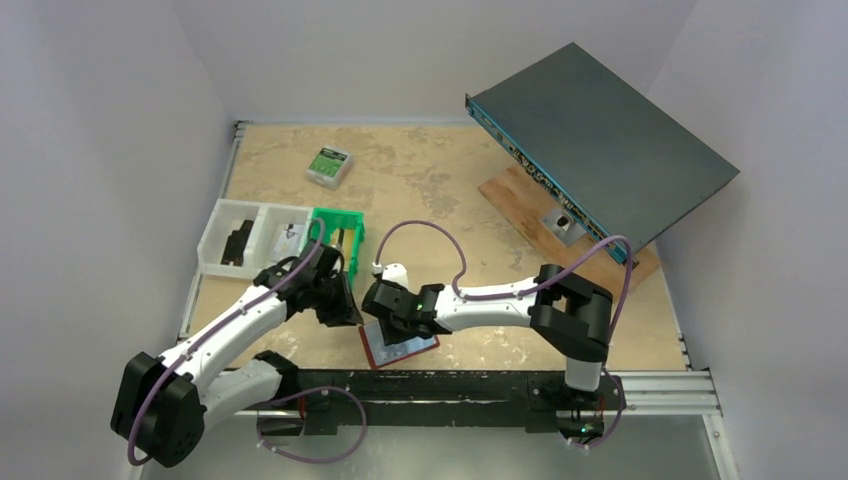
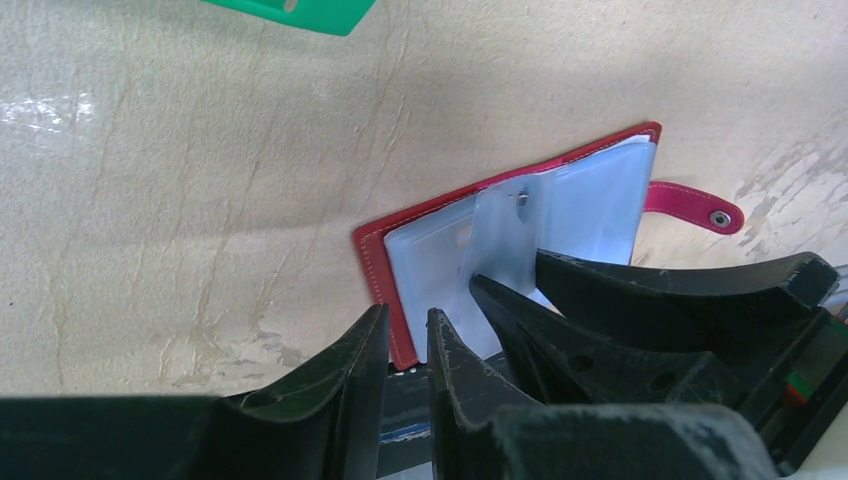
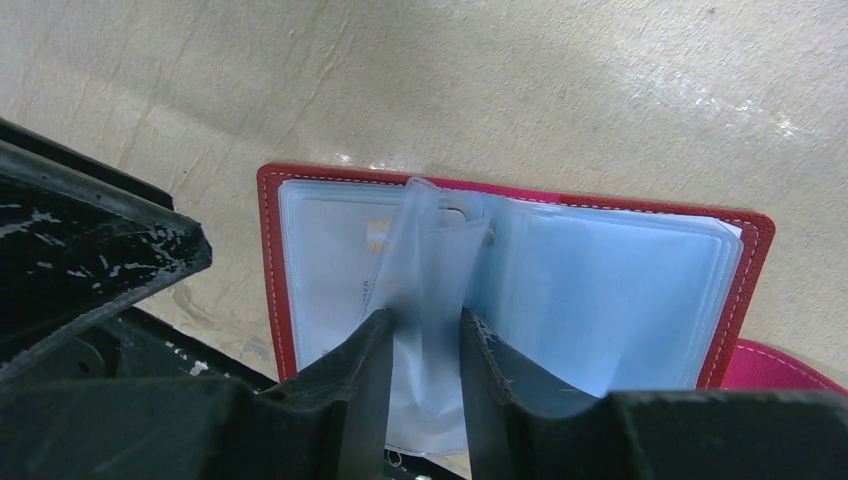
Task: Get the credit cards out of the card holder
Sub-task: Remove the credit card from the card holder.
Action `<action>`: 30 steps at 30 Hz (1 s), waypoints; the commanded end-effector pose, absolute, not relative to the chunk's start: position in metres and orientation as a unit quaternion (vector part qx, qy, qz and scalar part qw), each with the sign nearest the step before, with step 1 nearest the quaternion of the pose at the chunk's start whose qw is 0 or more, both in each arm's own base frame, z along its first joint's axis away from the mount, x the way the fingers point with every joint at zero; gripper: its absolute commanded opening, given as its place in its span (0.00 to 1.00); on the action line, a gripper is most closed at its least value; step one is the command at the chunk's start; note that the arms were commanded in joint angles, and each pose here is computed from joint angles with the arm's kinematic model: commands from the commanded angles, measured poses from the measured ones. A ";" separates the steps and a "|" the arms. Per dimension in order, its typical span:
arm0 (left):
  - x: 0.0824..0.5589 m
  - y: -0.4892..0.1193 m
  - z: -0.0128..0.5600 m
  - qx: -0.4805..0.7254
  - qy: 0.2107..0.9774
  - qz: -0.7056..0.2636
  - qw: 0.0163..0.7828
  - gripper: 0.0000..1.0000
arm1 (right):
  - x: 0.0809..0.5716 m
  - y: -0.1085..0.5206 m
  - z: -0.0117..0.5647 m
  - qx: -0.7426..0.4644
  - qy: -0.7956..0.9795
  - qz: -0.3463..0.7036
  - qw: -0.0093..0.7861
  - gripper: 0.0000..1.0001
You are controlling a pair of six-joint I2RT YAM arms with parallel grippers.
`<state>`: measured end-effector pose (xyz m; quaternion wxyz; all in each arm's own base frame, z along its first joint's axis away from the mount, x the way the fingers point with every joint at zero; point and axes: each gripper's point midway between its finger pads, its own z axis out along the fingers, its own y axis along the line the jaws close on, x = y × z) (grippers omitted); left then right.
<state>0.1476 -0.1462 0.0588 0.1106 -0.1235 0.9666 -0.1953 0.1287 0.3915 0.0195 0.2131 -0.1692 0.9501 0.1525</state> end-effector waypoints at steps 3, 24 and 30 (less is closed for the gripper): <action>0.149 -0.154 0.055 -0.105 0.965 -0.217 0.104 0.19 | 0.109 0.365 -0.018 -0.167 0.964 0.123 0.165 0.22; 0.134 -0.195 0.026 -0.056 0.973 -0.219 0.049 0.00 | 0.118 0.371 0.007 -0.095 0.940 0.287 0.158 0.16; 0.132 -0.196 0.016 -0.058 0.976 -0.204 0.039 0.00 | 0.120 0.370 0.028 -0.082 0.925 0.331 0.167 0.22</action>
